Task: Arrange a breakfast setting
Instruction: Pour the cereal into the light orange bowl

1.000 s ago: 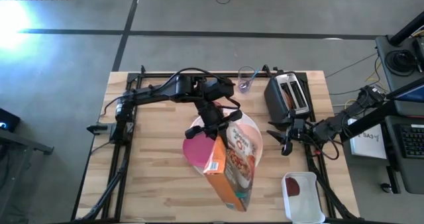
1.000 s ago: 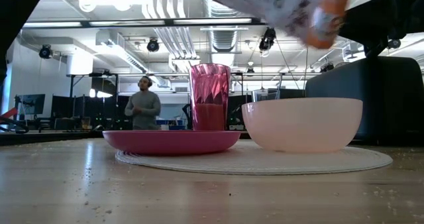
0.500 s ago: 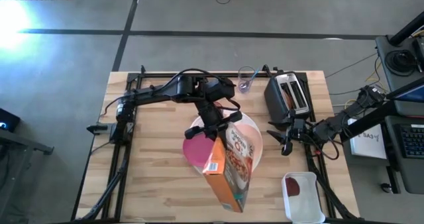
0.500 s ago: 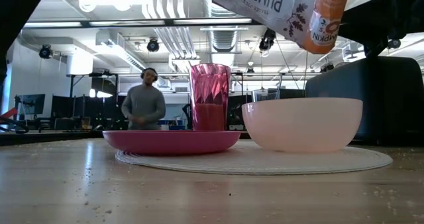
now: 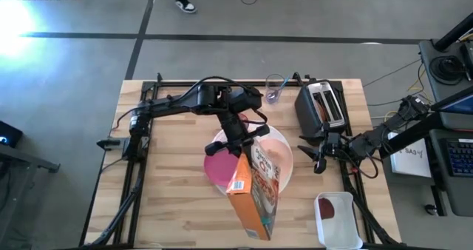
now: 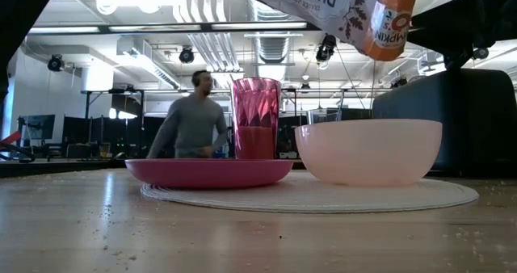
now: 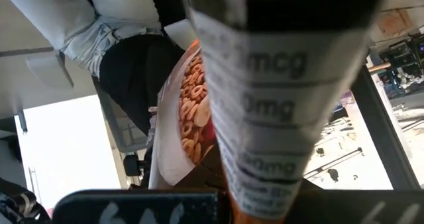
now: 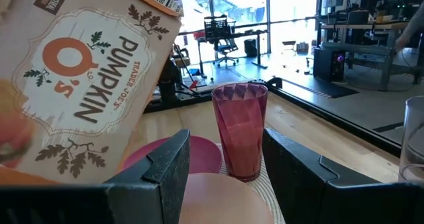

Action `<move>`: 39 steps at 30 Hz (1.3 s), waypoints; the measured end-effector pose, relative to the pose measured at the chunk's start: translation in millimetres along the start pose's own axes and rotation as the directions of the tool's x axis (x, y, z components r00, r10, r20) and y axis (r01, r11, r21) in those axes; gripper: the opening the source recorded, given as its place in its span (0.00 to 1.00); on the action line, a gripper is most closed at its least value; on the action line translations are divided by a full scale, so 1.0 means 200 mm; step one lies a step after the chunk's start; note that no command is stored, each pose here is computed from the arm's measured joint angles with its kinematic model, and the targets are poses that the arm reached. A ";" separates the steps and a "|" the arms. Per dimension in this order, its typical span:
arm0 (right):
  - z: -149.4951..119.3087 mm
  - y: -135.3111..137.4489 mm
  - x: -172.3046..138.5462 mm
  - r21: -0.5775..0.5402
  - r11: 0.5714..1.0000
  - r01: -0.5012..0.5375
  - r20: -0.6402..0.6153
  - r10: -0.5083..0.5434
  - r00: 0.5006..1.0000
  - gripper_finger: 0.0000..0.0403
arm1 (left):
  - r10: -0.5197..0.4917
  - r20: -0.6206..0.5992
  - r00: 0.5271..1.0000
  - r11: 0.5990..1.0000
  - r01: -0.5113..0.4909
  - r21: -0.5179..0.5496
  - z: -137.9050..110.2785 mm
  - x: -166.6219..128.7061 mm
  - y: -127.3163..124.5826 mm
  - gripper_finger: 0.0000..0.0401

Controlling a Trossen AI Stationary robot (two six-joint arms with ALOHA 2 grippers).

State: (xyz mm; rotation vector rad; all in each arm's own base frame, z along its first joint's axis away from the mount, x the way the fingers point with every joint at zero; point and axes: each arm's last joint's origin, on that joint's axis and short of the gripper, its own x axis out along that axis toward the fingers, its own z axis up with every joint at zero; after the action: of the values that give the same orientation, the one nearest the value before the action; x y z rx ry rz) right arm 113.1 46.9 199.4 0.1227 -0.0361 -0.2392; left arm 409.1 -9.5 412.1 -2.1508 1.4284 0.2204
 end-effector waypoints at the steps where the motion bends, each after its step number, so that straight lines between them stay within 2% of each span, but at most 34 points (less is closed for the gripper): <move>1: 0.00 0.00 0.00 0.000 1.000 0.000 0.000 0.000 1.000 0.44 | 0.000 0.000 1.000 1.000 0.000 0.000 0.00 0.00 0.00 0.00; 17: 0.00 0.00 0.00 0.000 1.000 0.000 0.000 0.000 1.000 0.44 | 0.020 0.005 1.000 1.000 -0.020 -0.012 0.03 0.01 0.00 0.00; 22: 0.00 0.00 0.00 0.000 1.000 0.000 0.000 0.000 1.000 0.44 | 0.038 -0.028 0.999 0.999 -0.038 -0.017 0.04 0.03 -0.01 0.00; 27: 0.00 0.00 0.00 0.000 1.000 0.000 0.000 0.000 1.000 0.44 | 0.039 -0.040 0.998 0.998 -0.041 -0.054 0.05 0.02 -0.01 0.00; 39: 0.00 0.00 0.00 0.000 1.000 0.000 0.000 0.000 1.000 0.44 | -0.010 -0.018 1.000 0.997 0.008 -0.078 0.11 -0.07 -0.04 0.00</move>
State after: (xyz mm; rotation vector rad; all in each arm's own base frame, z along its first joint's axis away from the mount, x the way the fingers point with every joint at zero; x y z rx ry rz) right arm 113.1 46.9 199.4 0.1227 -0.0361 -0.2392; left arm 414.1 15.2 403.1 -2.2266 1.4419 0.2572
